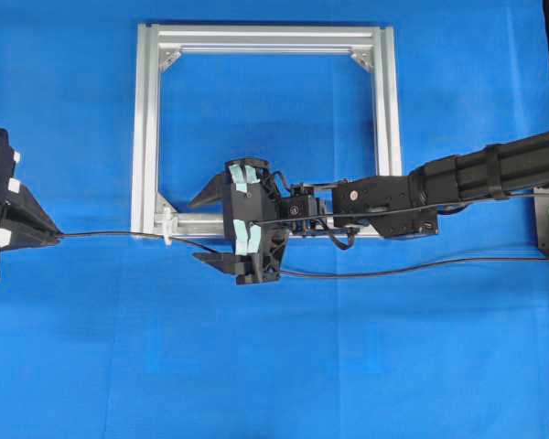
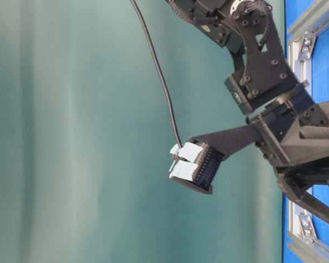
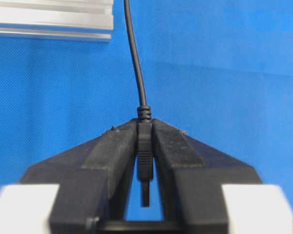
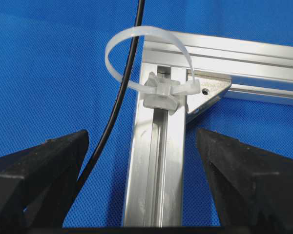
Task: Insert the wire through the string loop located on the left side.
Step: 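Release the cable with the left gripper and withdraw both grippers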
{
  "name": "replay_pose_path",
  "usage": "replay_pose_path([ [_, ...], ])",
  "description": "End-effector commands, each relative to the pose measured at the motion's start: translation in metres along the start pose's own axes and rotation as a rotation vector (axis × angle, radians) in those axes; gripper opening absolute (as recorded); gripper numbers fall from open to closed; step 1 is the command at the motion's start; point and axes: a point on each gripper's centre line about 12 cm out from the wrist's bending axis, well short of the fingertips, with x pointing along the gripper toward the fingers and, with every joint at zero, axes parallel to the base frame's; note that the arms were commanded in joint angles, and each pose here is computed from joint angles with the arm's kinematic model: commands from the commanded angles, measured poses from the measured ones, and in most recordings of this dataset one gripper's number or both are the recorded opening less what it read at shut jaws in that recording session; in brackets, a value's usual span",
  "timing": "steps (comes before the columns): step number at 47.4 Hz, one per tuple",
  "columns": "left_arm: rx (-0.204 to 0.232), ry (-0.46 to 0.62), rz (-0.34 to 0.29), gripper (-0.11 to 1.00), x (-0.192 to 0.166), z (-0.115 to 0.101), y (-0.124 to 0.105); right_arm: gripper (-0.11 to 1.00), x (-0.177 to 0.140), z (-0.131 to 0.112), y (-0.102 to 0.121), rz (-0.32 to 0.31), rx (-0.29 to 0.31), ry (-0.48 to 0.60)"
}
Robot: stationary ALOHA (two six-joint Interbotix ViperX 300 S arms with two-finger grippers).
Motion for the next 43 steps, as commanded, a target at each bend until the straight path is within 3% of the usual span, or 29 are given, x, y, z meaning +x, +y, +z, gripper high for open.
replay_pose_path([
  [1,0.003,-0.017,-0.007,0.19,-0.001,0.004,-0.002,0.91,-0.007,0.024,0.002,0.005,0.003,-0.060],
  [9,0.003,-0.015,-0.007,0.71,-0.001,0.004,-0.002,0.91,-0.010,0.028,0.003,0.006,0.003,-0.067],
  [13,0.005,-0.020,-0.007,0.87,-0.002,0.004,-0.002,0.91,-0.013,0.031,0.003,0.007,0.003,-0.075],
  [29,0.013,-0.090,-0.024,0.83,-0.013,0.012,-0.004,0.91,-0.035,0.063,0.005,0.010,-0.001,-0.128],
  [43,0.033,-0.304,-0.066,0.83,-0.041,0.035,-0.009,0.91,-0.060,0.096,0.007,0.015,-0.005,-0.179],
])
